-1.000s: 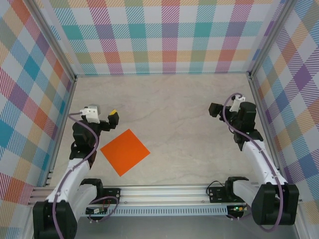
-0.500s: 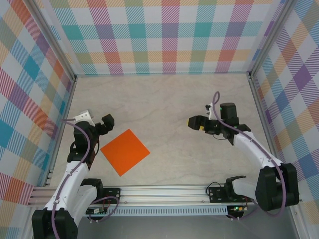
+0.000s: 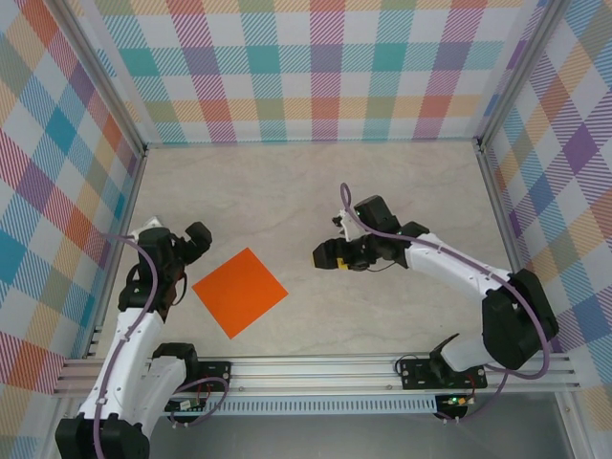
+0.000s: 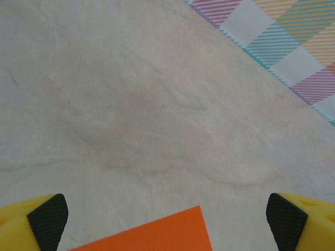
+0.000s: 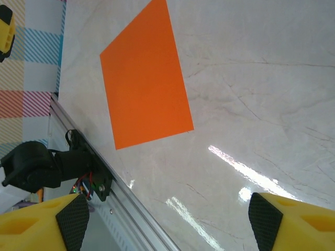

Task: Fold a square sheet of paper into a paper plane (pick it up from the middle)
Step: Move the square sheet of paper to the center of the table.

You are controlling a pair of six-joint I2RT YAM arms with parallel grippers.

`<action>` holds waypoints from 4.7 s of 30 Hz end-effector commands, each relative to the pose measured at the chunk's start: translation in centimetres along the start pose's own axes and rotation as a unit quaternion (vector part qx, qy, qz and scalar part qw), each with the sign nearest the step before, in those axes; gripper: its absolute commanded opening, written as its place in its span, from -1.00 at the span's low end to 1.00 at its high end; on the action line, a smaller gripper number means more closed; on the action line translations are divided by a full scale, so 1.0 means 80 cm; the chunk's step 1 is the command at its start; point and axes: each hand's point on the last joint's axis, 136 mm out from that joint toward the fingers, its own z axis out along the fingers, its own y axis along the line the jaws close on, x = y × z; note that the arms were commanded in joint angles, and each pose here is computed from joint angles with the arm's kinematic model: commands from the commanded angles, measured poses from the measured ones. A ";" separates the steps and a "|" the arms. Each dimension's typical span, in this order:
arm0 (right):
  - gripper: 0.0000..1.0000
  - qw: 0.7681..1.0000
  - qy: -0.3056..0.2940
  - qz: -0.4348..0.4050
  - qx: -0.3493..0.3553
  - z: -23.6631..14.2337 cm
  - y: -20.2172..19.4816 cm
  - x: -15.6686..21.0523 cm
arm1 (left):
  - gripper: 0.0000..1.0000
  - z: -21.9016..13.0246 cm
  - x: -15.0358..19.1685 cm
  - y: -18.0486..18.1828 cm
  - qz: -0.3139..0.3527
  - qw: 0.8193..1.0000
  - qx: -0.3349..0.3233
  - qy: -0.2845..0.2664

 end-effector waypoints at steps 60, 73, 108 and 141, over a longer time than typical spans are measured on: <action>0.05 0.969 0.140 -0.026 0.201 0.282 0.000 -0.003 | 1.00 -0.056 0.061 0.040 -0.037 0.990 -0.069 0.116; 0.06 0.945 -0.005 0.157 0.286 0.139 -0.121 0.009 | 1.00 -0.039 0.092 -0.010 -0.026 0.979 0.041 0.196; 0.99 0.971 -0.002 0.067 0.230 0.008 -0.056 0.066 | 1.00 -0.064 0.103 -0.053 0.034 0.950 0.109 0.290; 0.55 0.968 0.081 0.057 0.233 0.104 -0.088 0.029 | 1.00 -0.026 0.163 -0.084 0.047 0.943 0.105 0.314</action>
